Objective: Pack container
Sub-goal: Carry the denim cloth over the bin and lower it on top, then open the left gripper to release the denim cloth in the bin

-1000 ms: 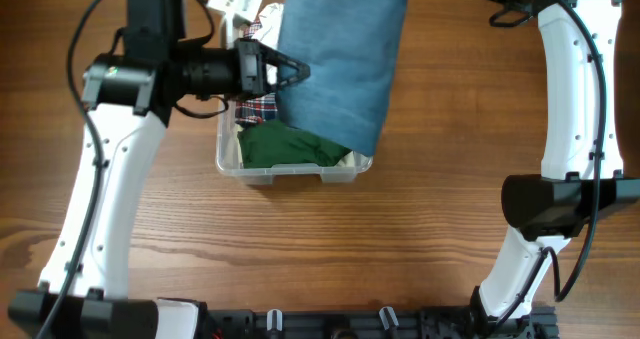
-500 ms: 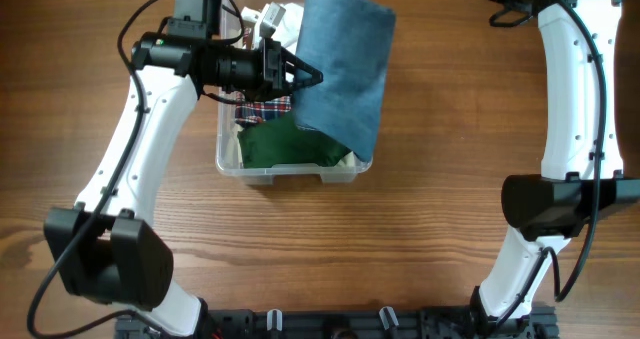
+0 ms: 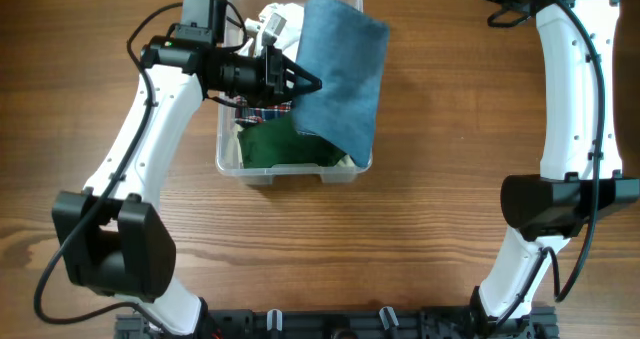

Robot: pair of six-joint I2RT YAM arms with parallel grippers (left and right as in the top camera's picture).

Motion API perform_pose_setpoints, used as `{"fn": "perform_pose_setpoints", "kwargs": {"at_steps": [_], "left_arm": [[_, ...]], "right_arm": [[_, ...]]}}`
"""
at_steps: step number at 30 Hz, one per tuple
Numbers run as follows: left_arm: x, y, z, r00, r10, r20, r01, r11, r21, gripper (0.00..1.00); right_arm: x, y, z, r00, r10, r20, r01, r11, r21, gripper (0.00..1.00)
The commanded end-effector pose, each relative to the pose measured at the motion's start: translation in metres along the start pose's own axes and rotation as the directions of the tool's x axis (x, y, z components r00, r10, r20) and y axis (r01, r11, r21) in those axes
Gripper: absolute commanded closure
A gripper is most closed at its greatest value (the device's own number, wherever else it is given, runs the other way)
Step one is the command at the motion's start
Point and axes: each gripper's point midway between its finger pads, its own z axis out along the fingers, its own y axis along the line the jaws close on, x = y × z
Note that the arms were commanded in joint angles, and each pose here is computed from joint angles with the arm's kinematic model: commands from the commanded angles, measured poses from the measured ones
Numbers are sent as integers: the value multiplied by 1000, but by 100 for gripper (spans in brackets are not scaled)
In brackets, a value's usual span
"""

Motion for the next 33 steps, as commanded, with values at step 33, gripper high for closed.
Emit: {"fn": "perform_pose_setpoints", "kwargs": {"at_steps": [33], "left_arm": [[1, 133, -28, 969, -213, 123, 236, 946, -222, 96]], "right_arm": [[2, 2, 5, 1000, 6, -9, -6, 1000, 9, 0]]}}
